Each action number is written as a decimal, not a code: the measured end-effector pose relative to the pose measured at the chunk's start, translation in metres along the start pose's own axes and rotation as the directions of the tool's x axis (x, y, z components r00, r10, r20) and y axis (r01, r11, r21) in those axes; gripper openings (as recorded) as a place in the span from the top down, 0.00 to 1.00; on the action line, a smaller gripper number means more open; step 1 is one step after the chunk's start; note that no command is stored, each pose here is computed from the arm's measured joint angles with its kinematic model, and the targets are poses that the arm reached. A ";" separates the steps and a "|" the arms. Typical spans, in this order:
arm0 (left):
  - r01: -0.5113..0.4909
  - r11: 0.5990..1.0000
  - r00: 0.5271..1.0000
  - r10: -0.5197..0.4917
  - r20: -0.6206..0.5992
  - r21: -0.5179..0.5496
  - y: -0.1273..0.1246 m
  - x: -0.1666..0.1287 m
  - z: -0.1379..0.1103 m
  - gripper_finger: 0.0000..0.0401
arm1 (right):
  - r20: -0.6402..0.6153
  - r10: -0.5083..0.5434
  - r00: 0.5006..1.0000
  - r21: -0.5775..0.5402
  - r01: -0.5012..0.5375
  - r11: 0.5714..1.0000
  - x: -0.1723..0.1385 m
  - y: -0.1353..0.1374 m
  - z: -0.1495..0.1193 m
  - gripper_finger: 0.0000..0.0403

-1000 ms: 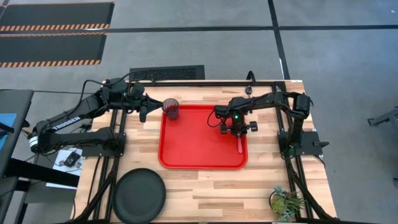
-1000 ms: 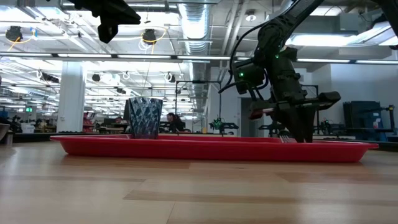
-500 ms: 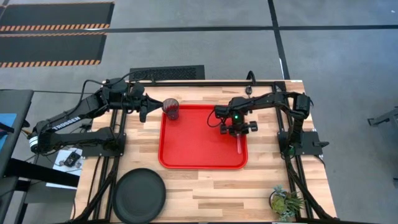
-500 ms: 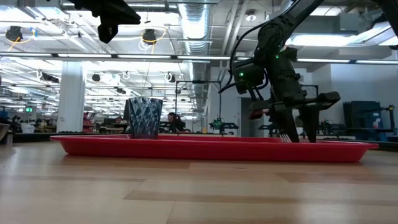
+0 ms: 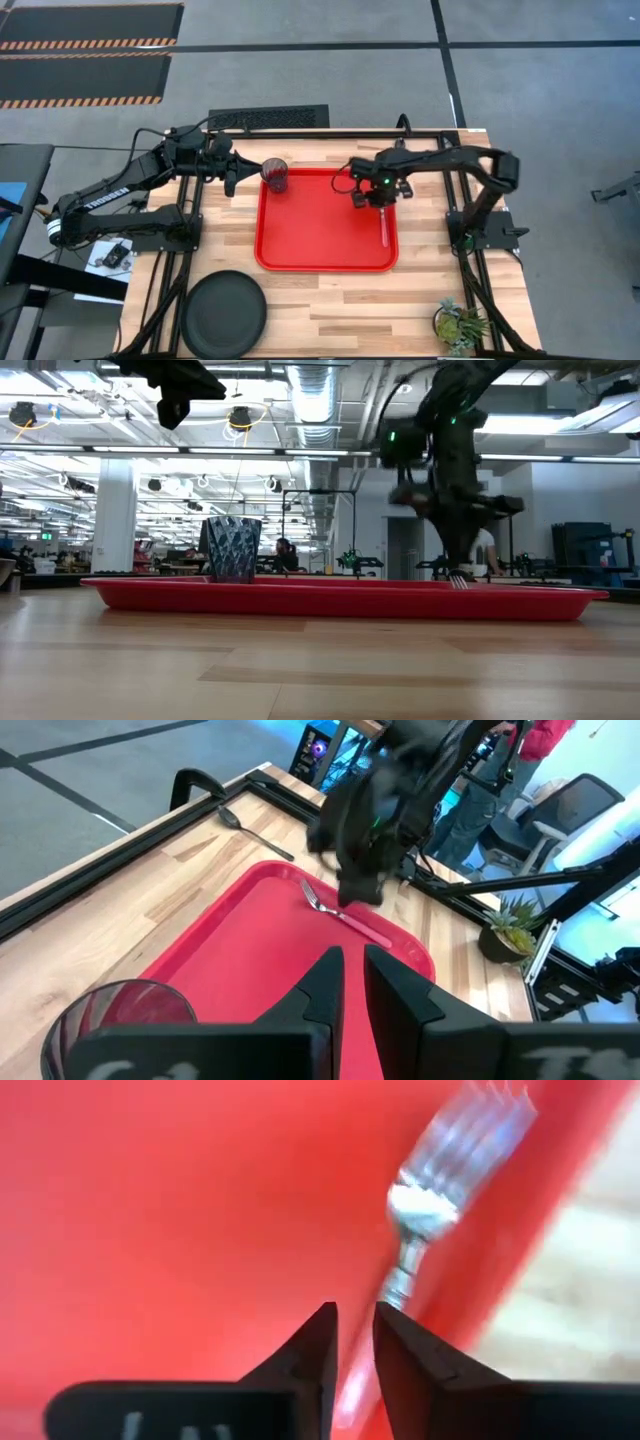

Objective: Pick and place plate/cup/fork/spoon on tray
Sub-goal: Adjust the red tray

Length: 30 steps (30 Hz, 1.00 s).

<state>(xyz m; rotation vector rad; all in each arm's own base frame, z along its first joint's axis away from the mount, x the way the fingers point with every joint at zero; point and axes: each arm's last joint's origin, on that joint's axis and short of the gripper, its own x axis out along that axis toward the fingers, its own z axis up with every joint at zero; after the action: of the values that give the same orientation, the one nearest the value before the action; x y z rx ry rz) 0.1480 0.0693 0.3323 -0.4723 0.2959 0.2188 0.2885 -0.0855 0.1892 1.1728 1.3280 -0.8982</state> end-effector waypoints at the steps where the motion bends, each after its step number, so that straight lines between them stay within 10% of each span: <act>1: -0.001 1.000 1.000 0.001 -0.002 -0.001 0.000 0.000 0.000 0.93 | 0.034 0.050 0.998 -0.050 -0.048 0.998 -0.007 0.001 -0.001 0.80; 8: -0.084 0.996 0.996 0.083 0.040 0.013 0.000 -0.008 -0.001 0.95 | 0.231 0.406 0.884 -0.343 -0.317 0.884 -0.025 -0.006 -0.006 0.96; 19: -0.096 0.995 0.989 0.091 0.118 0.035 -0.006 -0.040 -0.013 1.00 | 0.485 0.717 0.501 -0.512 -0.501 0.697 -0.021 -0.038 -0.019 0.99; 30: 0.028 0.995 0.990 -0.041 -0.135 -0.094 0.011 -0.013 -0.093 1.00 | 0.425 0.678 0.599 -0.562 -0.412 0.717 -0.006 -0.033 -0.047 0.98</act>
<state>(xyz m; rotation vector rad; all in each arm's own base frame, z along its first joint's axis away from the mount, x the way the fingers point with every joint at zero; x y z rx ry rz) 0.1122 0.0329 0.2533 -0.5842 0.4128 0.1670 0.2453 -0.0482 0.1969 0.7746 0.4934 -0.4169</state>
